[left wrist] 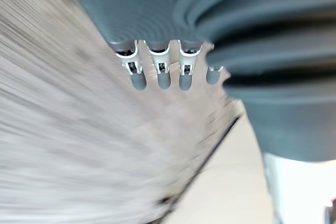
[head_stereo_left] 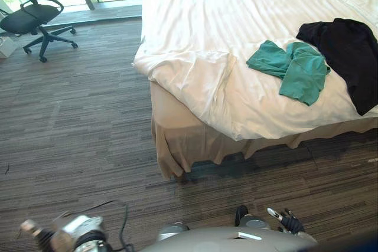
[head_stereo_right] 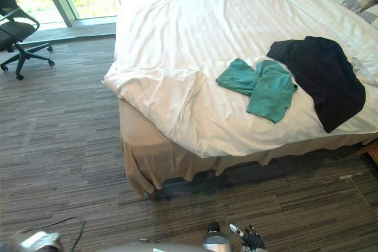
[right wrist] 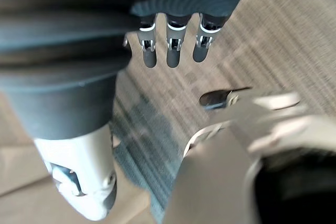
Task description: Tidy the bed and pick cloth on bed and put in laundry
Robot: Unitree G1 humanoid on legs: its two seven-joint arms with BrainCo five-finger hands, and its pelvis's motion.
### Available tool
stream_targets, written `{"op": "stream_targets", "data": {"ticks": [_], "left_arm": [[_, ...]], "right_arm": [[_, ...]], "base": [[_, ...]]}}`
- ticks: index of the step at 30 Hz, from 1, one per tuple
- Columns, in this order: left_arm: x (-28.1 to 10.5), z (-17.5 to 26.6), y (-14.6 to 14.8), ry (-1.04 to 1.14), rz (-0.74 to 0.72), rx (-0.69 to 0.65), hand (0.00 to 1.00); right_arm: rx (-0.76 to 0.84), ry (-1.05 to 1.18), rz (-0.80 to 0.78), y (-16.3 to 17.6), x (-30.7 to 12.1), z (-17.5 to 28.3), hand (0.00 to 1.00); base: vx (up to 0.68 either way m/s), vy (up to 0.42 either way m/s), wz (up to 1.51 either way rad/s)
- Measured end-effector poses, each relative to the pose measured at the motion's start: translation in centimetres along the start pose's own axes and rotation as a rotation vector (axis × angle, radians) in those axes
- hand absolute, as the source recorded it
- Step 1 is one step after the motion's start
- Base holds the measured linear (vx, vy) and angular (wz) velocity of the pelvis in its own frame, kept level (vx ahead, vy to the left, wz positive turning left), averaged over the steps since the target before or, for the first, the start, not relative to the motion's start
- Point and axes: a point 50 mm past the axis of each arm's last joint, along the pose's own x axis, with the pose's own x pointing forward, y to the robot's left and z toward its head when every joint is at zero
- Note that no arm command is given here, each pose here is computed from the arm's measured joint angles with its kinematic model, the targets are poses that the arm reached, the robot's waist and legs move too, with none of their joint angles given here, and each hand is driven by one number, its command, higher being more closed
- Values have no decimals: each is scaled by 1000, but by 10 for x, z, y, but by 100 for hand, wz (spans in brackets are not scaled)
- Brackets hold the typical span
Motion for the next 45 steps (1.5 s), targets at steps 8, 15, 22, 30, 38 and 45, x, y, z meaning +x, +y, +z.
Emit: {"op": "stream_targets", "data": {"ticks": [8, 15, 22, 30, 38, 45], "left_arm": [[-51, 71, -177, -456, -479, 189, 0], [-189, 69, -284, -843, -1099, 395, 0], [-320, -16, -292, -998, -1566, 701, 0], [-384, -45, -293, -1144, -1705, 1005, 0], [-401, -34, -319, -1043, -1567, 1244, 0], [-412, -36, -313, -938, -1458, 1315, 100]], "right_arm": [[16, -45, -8, -4, -3, 3, 0], [2, -60, 24, 0, -5, 2, 0], [-6, -106, 31, -4, -3, 16, 0], [50, -224, 66, -11, 1, 55, 0], [103, -518, 219, 18, -2, 128, 0], [124, -695, 354, 43, -21, 166, 0]], "base": [[14, 0, 3], [-36, -9, -50], [-102, -43, -37], [-38, -59, -32], [-96, -18, -12], [-98, 1, -7]]}}
